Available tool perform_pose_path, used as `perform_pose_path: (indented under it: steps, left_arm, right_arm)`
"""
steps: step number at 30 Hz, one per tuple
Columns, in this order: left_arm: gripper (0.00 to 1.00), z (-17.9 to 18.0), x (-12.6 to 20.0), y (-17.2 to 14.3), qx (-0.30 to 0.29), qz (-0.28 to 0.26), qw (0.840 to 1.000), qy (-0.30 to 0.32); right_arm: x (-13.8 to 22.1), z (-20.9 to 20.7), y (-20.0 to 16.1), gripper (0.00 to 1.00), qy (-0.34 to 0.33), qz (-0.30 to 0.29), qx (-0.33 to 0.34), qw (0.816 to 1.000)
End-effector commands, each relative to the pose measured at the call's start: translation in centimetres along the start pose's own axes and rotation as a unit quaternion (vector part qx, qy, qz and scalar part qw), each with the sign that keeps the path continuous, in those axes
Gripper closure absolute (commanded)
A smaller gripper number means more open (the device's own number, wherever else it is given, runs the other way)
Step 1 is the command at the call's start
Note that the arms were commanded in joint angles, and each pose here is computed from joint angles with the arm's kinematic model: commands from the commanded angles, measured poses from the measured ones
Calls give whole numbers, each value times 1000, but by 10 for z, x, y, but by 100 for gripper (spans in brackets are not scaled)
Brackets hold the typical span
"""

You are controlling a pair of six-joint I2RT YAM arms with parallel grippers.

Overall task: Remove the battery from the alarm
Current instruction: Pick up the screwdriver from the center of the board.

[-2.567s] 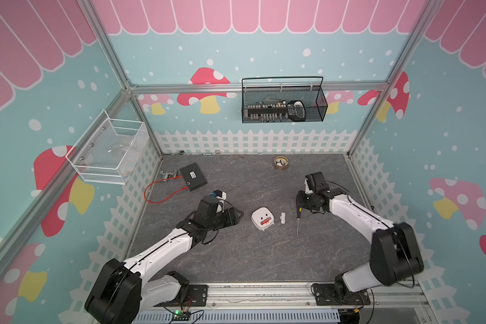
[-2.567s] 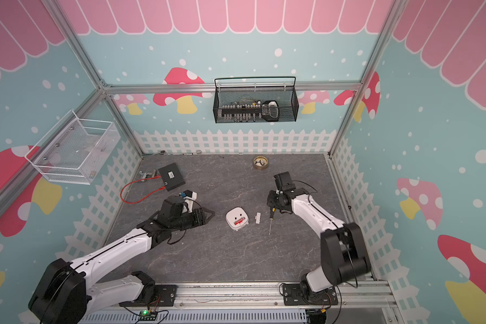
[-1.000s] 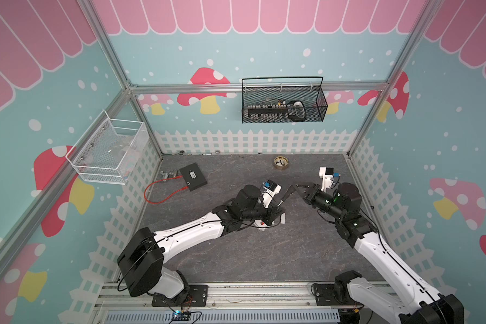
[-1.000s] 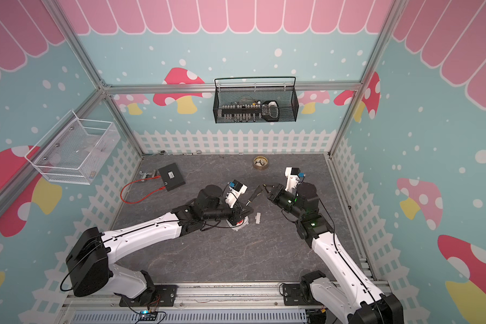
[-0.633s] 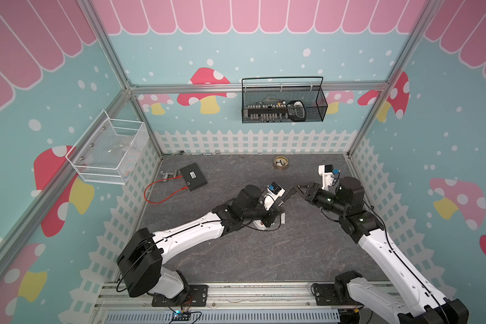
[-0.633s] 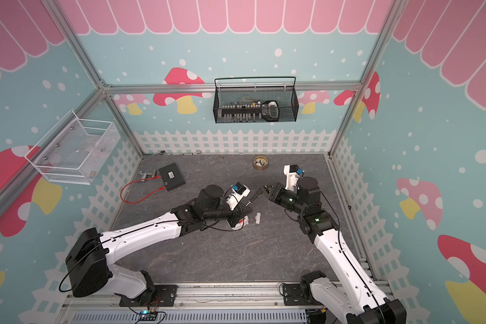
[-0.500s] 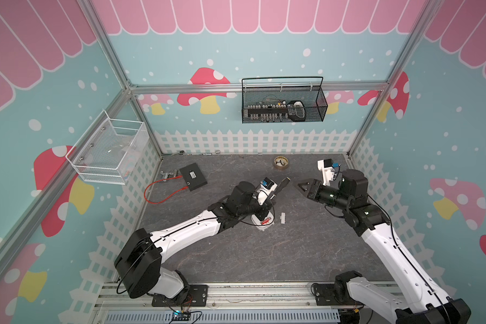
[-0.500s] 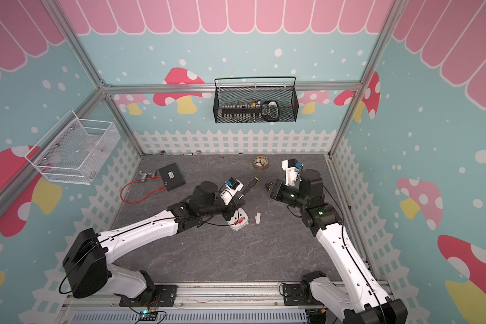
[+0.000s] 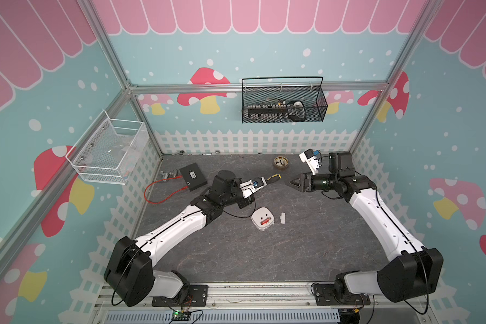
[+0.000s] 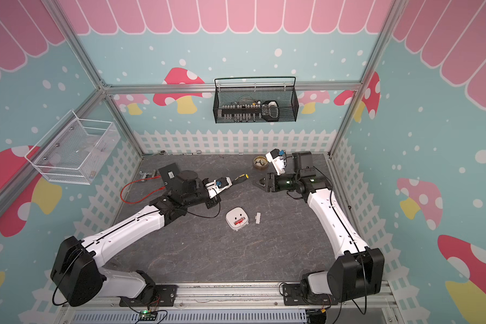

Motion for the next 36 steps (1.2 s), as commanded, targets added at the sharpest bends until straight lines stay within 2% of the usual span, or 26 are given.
perform_pose_path:
  steps: [1,4,9,22,27,36]
  left_arm:
    - [100,-13,6,2,-85,16,995,-54]
    - [100,-19,9,-2,-94,30,992,-74]
    - [100,-24,12,-1,-95,19,992,-85]
    - [100,-19,27,29,-80,-46,992,-84]
    - [100,-17,29,35,-78,-60,992,-82]
    - [100,-19,28,35,-76,-62,991,-86]
  right_arm:
    - [11,26,1,44,42,-2,78,996]
    - [13,39,-10,41,67,2,100,993]
    - [7,57,-31,38,97,22,124,987]
    - [-10,51,-42,35,83,38,109,990]
    - [-24,54,-47,36,92,53,111,988]
    - [-44,63,-49,45,107,71,117,985]
Point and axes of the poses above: each gripper's point midway between its finger pads, its own x axis back along the fingers, its own z axis along the line the jaws close on, y = z × x, the point moved 2 cm from there along x, back along the fingers, and after that the axes turned 12 degrees about -x, right-handed, at the moved point
